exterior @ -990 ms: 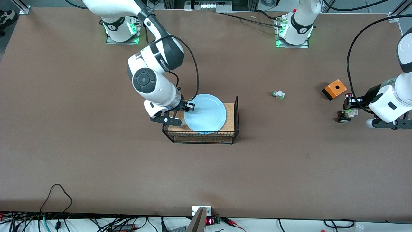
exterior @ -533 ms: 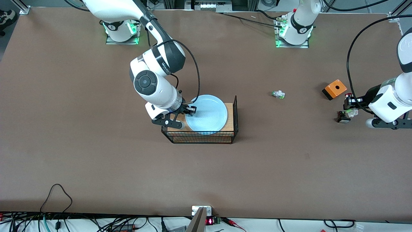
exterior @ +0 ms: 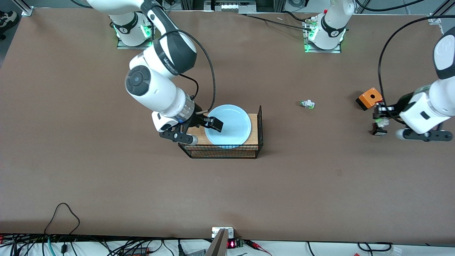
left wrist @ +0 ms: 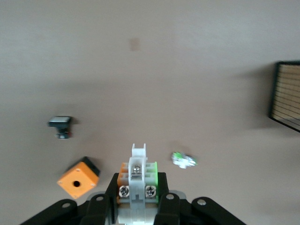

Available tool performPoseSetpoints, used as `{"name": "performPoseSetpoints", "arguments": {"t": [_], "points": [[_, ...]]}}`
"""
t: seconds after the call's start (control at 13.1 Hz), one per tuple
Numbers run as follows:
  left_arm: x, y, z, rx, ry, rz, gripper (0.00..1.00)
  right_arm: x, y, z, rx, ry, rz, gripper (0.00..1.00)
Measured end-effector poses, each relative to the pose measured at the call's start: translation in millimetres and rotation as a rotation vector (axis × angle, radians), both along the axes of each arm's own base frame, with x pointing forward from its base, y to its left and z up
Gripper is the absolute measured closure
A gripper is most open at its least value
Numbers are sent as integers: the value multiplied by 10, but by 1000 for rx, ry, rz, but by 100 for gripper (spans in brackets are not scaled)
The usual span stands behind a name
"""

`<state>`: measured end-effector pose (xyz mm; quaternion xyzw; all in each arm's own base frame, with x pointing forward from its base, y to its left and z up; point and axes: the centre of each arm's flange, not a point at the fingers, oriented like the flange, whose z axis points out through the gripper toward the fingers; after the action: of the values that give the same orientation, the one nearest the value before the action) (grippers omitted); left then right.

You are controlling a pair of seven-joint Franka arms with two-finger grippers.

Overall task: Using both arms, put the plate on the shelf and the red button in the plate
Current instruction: 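Open the right gripper and withdraw while the left gripper carries the button over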

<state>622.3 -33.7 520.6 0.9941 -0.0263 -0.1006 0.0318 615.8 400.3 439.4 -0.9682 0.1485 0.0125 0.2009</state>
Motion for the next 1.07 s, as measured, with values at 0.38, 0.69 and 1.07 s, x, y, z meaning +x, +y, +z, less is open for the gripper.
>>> {"name": "performPoseSetpoints", "arguments": {"t": [0.38, 0.69, 1.07], "points": [[-231, -1244, 25, -88, 29, -190, 66, 11, -775, 678, -87, 46, 31, 0], [-450, -2210, -316, -64, 96, -197, 66, 36, -1585, 884, -299, 45, 194, 0], [-618, -3204, -481, -64, 34, -61, 66, 182, -3014, 973, -330, 129, 237, 0]]}}
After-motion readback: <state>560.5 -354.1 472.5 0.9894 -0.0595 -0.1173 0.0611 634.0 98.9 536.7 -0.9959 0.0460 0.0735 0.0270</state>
